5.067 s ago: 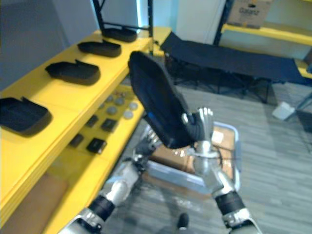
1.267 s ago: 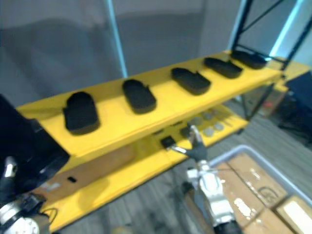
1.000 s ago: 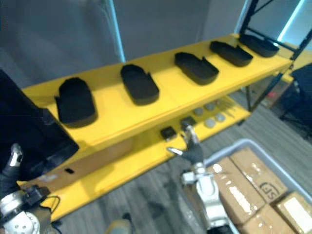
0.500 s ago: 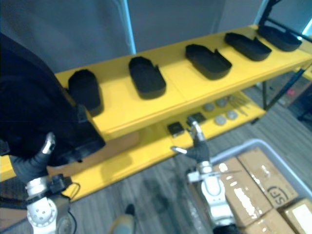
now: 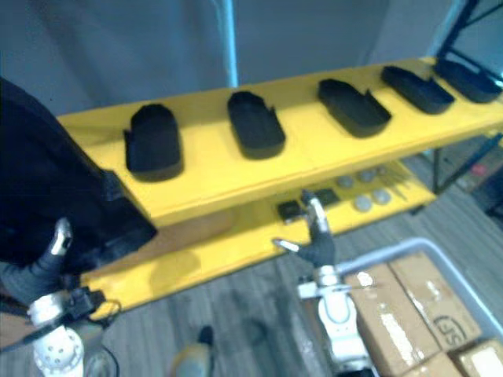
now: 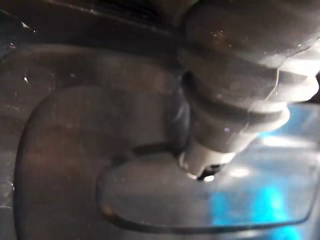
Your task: Walk over and take plastic housings, then place them on the shelf
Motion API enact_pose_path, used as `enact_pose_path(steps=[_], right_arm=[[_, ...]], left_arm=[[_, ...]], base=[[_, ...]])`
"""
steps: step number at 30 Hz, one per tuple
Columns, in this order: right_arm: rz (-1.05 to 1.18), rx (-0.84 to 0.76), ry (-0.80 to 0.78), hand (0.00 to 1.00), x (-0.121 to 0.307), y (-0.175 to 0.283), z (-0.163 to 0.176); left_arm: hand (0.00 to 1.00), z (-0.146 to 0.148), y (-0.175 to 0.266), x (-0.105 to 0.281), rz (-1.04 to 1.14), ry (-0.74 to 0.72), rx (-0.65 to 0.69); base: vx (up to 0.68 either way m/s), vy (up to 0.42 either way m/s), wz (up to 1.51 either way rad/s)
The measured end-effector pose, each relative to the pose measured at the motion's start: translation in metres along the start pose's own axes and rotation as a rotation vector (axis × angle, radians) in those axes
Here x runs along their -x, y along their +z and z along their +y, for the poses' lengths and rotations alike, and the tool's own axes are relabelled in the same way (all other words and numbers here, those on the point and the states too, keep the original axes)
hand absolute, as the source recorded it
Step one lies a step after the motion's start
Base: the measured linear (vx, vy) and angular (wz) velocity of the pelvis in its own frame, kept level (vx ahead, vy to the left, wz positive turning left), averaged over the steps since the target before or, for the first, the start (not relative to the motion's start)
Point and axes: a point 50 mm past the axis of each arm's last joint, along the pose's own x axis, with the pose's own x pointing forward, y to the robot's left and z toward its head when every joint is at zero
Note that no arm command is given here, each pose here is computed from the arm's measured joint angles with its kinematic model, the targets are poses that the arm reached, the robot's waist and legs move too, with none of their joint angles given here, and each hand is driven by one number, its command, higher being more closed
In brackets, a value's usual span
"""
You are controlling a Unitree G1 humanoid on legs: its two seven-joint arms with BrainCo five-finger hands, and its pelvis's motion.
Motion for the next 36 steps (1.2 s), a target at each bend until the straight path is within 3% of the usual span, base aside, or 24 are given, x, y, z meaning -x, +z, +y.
enact_pose_path(steps=[5,9,14,17,20,26,36], right_arm=[[-0.128,0.044,0.017,0.00,-0.018,0.015,0.004],[-0.215,0.077,-0.021,0.00,-0.026,0.031,-0.011],[-0.214,0.128,-0.004,0.00,-0.028,0.034,-0.030],[-0.237,0.079,0.023,0.00,-0.030,0.040,-0.032],[-0.293,0.001,0.087,0.00,-0.033,0.051,-0.020],[-0.343,-0.184,0.248,0.00,-0.039,0.058,0.042],[-0.294,-0.038,0.195,0.00,-0.040,0.039,0.014]], left_arm=[[1.00,-0.011,0.008,-0.017,-0.079,-0.074,0.020],[1.00,-0.027,0.004,-0.032,-0.117,-0.093,0.082],[1.00,-0.030,-0.008,-0.018,-0.018,-0.042,0.135],[1.00,-0.029,-0.008,-0.017,-0.013,-0.037,0.134],[1.00,-0.022,-0.012,-0.009,0.025,0.017,0.110],[1.00,-0.012,-0.017,0.006,0.107,0.114,0.082],[1.00,-0.001,-0.022,0.035,0.236,0.080,0.074]], base=[[0.15,0.128,0.15],[0.11,-0.010,0.54],[0.13,-0.109,0.26],[0.07,-0.062,0.14],[0.01,-0.033,0.12],[-0.05,-0.043,0.87],[0.00,0.041,1.07]])
